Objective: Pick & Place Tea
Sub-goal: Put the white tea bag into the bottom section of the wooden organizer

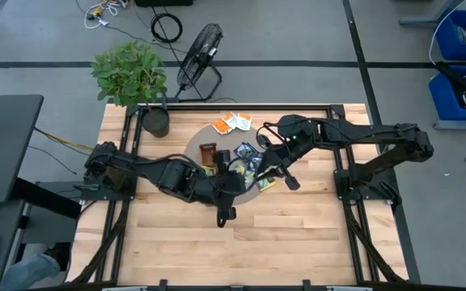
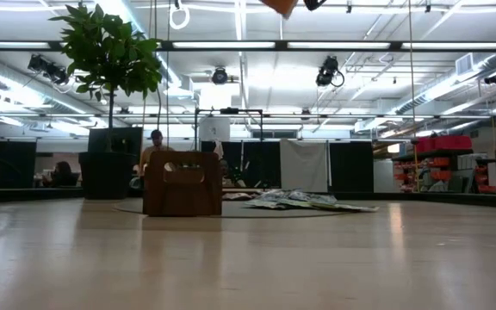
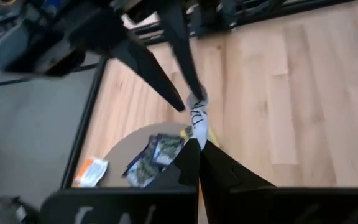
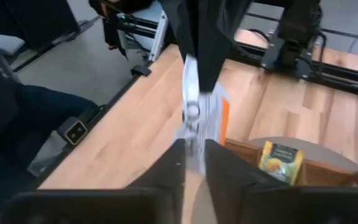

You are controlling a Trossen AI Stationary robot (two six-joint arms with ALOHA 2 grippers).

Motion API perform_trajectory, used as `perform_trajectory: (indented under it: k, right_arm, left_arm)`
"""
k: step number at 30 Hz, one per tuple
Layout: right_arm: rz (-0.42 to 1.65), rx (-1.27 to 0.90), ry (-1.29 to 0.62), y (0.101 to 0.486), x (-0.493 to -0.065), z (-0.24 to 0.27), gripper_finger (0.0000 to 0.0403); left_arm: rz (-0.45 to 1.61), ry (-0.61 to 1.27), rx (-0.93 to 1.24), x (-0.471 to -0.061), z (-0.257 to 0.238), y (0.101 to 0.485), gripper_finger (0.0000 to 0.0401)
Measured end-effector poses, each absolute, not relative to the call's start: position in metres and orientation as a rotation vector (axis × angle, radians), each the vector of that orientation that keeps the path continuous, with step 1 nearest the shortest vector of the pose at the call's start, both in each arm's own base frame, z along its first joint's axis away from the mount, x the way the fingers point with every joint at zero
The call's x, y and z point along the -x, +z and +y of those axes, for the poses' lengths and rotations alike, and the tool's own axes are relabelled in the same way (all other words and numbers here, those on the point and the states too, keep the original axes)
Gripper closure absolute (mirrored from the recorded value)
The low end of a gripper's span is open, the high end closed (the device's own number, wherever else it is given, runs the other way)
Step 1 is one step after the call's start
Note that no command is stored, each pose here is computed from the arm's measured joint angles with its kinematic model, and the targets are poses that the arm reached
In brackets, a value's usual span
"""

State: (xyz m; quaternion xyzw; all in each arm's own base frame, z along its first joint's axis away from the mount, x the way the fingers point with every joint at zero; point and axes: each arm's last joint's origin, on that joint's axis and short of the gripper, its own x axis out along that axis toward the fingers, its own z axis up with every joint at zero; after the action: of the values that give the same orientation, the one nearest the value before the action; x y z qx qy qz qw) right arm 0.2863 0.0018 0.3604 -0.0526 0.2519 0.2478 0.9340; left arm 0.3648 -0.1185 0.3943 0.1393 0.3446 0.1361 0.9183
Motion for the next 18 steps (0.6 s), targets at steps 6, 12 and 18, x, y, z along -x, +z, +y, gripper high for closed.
perform_trajectory:
  k: [6,12,18]
  right_arm:
    - [0.504,0.129,0.508,0.370,-0.272,0.002,0.0249]
    - [0.528,0.119,0.444,0.378,-0.254,0.001,0.0212]
    - [0.558,0.105,0.384,0.370,-0.247,0.000,0.0212]
  left_arm:
    - [0.674,0.502,-0.264,-0.349,-0.133,0.391,0.0399]
    - [0.496,0.744,-0.201,-0.322,-0.158,0.391,0.0400]
    - [0.243,0.859,-0.090,-0.306,-0.189,0.378,0.0400]
